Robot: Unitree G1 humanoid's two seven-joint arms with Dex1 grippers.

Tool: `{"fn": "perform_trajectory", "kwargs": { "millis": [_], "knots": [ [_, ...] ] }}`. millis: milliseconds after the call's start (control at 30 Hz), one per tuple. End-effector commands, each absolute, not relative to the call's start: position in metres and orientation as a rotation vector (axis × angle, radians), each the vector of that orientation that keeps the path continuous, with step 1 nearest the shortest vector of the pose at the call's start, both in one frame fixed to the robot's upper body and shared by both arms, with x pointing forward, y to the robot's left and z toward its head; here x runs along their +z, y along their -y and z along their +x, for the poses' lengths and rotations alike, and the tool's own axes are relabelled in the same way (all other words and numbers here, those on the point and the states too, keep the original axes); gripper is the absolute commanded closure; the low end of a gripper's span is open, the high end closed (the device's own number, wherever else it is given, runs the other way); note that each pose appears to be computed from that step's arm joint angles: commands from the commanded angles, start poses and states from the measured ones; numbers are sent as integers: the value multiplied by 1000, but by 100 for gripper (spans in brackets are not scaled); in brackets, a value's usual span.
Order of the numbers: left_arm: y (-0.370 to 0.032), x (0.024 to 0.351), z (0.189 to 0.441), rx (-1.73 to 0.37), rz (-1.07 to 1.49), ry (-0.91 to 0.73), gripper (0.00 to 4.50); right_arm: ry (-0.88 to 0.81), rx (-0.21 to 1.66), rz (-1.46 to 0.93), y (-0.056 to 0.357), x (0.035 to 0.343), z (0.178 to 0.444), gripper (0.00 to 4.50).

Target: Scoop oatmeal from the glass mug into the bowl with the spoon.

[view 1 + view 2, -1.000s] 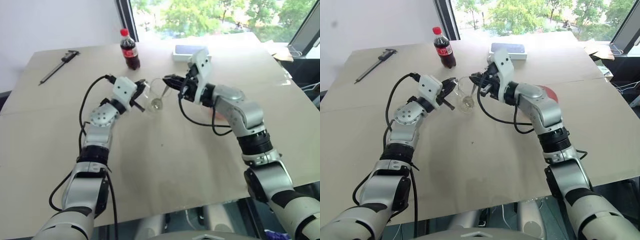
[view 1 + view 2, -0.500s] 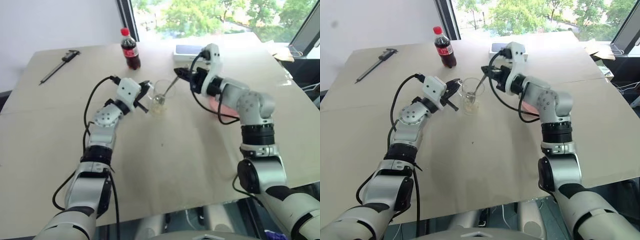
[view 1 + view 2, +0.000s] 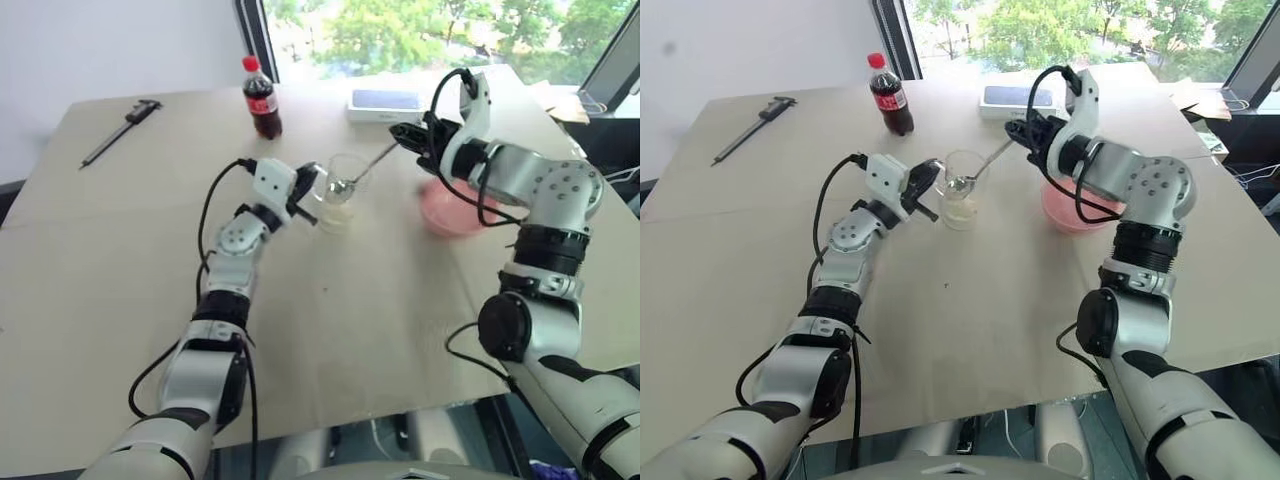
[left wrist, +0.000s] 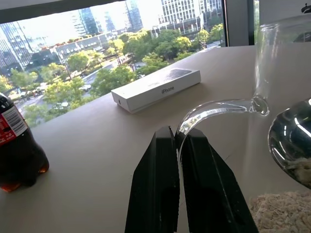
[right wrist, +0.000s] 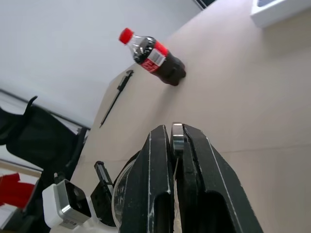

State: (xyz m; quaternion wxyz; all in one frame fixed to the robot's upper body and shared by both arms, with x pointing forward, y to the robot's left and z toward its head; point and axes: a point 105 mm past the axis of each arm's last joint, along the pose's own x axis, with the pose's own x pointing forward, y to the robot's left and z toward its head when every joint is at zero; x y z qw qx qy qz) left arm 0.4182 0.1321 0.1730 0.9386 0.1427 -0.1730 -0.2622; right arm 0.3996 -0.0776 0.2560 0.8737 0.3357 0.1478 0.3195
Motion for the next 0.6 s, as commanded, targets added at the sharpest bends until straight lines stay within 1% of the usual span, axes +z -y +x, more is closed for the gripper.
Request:
{"fn": "perform_trajectory", "kwargs": {
  "millis": [33, 133, 300, 467, 600],
  "knots": [
    [-132, 196, 419, -499, 270, 456, 445, -301, 632, 734, 90, 269, 400, 450],
    [-128, 194, 420, -493, 262, 461, 445, -319, 596, 787, 98, 270, 402, 450],
    [-126, 191, 420, -487, 265, 464, 445, -316, 570, 797, 106, 273, 404, 450],
    [-125, 189, 419, -479, 270, 473, 445, -273, 556, 810, 117, 280, 405, 450],
    [-123, 195, 419, -445, 310, 519, 445, -207, 540, 809, 126, 290, 407, 450]
  ]
}}
